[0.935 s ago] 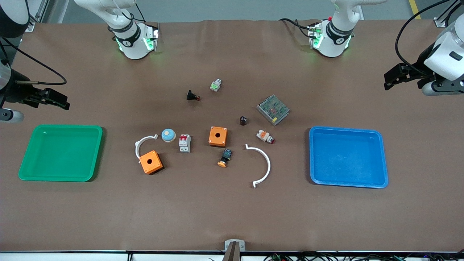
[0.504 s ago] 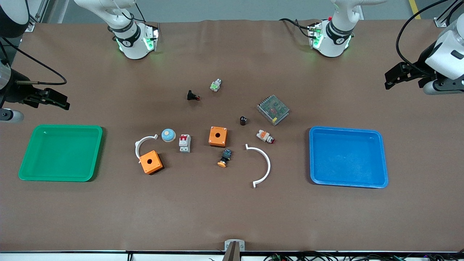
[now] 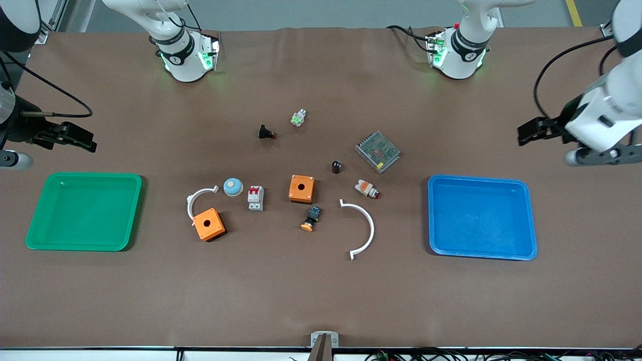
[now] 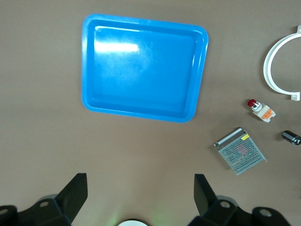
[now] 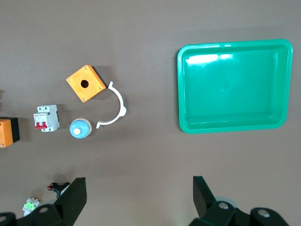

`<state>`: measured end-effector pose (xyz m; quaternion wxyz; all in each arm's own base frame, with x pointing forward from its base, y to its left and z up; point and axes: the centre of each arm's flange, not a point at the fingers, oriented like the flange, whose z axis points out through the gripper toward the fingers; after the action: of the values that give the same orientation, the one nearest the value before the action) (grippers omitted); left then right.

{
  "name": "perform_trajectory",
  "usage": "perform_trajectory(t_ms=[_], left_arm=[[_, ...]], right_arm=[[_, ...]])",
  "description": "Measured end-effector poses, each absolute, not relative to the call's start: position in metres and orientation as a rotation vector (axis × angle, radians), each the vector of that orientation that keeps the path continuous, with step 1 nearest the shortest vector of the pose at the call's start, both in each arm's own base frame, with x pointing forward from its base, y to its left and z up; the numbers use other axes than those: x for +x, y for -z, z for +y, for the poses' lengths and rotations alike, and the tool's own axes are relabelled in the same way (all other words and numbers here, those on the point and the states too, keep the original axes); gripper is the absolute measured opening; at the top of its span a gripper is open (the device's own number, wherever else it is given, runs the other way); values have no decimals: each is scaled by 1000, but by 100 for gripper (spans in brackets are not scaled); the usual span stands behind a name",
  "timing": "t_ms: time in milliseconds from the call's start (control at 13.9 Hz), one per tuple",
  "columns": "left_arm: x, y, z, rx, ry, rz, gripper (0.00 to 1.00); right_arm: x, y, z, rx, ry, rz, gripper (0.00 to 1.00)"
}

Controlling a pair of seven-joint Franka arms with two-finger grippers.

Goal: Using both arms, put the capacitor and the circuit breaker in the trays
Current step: 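Move the left gripper out from rest toward the black capacitor, then grasp the black capacitor with the left gripper while the right gripper reaches the breaker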

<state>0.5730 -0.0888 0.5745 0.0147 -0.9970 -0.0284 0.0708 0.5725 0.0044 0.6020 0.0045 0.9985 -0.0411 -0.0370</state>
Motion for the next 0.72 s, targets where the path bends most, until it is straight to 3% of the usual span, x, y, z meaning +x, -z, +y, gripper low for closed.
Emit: perform_trajectory(t_ms=[360,719], left_arm=[[580,-503,-221,-3064,-212,-399,100],[559,-409,-353,-2985,-176,-830,100]], right_arm=[[574,-603,4,3129,97,-130,100],[575,-604,3,3130,81,-132,100]])
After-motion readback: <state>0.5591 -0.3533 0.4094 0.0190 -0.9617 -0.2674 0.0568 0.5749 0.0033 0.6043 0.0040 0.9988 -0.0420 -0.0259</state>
